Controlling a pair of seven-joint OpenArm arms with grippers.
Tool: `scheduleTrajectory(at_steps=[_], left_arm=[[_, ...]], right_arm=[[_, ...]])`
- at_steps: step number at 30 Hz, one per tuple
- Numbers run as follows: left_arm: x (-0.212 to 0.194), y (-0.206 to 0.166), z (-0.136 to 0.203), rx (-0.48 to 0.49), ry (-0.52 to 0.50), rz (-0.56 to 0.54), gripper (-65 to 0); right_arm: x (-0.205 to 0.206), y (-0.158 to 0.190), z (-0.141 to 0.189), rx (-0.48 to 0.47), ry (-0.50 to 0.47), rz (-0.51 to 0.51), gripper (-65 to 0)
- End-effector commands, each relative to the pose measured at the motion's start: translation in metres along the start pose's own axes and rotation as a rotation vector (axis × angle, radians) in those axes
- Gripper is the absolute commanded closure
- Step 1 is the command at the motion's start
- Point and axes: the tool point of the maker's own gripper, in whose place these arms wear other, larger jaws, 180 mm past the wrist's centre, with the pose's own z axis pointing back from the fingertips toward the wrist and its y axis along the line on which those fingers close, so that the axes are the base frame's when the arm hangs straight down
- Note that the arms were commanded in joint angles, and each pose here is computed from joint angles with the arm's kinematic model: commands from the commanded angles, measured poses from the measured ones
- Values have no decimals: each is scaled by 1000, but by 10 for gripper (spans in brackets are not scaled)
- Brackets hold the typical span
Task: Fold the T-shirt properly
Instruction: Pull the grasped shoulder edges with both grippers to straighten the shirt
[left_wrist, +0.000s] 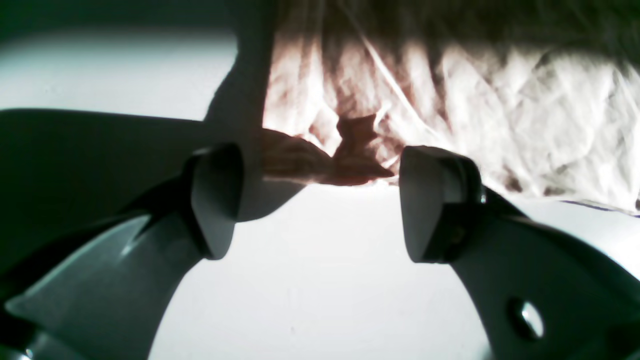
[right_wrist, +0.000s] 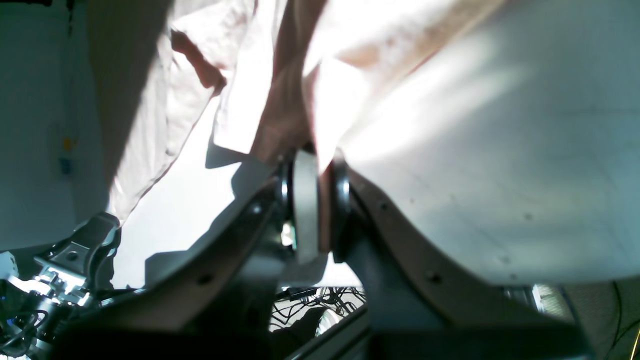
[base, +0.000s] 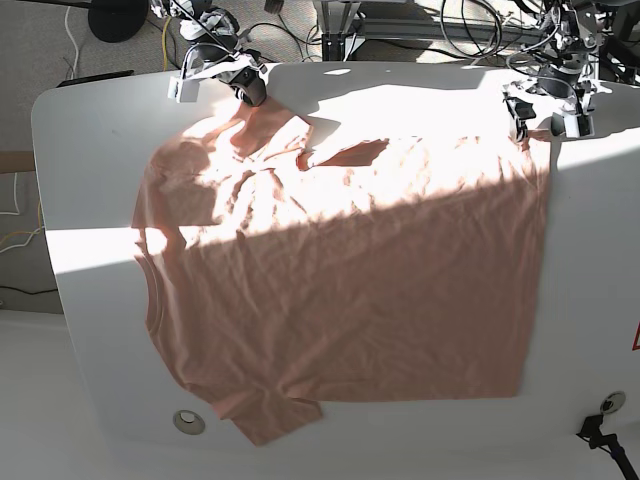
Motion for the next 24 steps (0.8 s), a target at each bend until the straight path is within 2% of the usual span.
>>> scheduleTrajectory(at_steps=[1,9,24], left_arm=[[-9,4,1,2,33,2,-465],[-9,-22,1,-144,30,-44,-464],[15,-37,-15,-163,-42,-10,-461]], right_arm=[[-1,-2,2,-9,10,5,0],[-1,-2,2,-9,10,5,0],[-3,-3,3,-14,14,5,0]])
